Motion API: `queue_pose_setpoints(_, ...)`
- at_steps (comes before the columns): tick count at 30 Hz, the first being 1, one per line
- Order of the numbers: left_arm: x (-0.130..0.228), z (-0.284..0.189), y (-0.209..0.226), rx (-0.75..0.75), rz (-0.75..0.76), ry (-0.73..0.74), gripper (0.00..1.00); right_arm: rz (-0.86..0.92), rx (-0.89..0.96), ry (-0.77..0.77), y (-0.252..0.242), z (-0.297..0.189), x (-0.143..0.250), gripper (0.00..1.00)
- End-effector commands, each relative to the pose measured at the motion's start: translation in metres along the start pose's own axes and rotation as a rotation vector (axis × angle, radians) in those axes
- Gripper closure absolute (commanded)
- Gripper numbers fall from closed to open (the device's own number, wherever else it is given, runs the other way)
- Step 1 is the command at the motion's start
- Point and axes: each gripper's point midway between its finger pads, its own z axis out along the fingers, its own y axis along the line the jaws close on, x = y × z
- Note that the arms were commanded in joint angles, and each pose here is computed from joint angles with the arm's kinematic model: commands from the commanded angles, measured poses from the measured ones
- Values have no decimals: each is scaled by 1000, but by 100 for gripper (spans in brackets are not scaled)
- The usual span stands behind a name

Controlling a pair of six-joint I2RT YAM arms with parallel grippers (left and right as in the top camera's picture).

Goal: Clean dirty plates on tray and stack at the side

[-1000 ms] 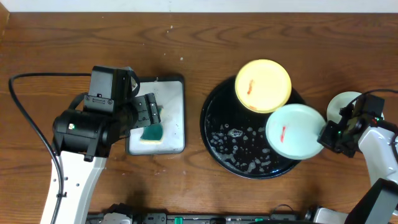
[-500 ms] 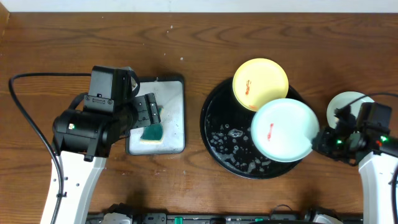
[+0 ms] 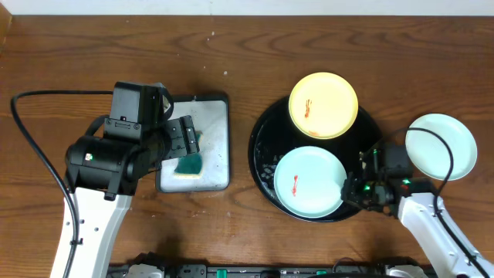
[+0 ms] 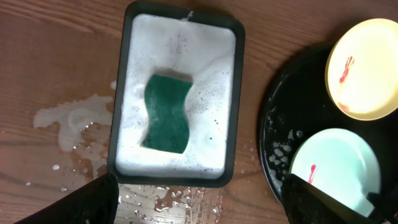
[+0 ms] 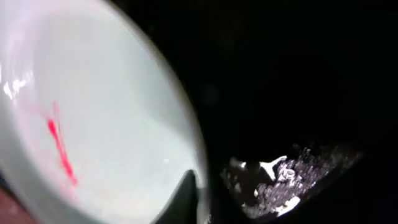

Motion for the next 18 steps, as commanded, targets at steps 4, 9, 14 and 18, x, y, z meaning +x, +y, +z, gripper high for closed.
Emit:
queue_pose_setpoints(4, -1, -1, 1, 1, 1, -4, 16, -206, 5, -166, 32, -46, -53, 67)
queue_pose_setpoints(9, -3, 0, 0, 4, -7, -11, 16, -427, 7, -213, 63, -106, -76, 60)
queue_pose_setpoints(14, 12, 28, 7, -38, -9, 94, 18, -474, -29, -197, 79, -134, -72, 27)
queue_pose_setpoints(18, 37, 78, 22, -110, -11, 221, 26, -476, -113, -149, 89, -132, -59, 28)
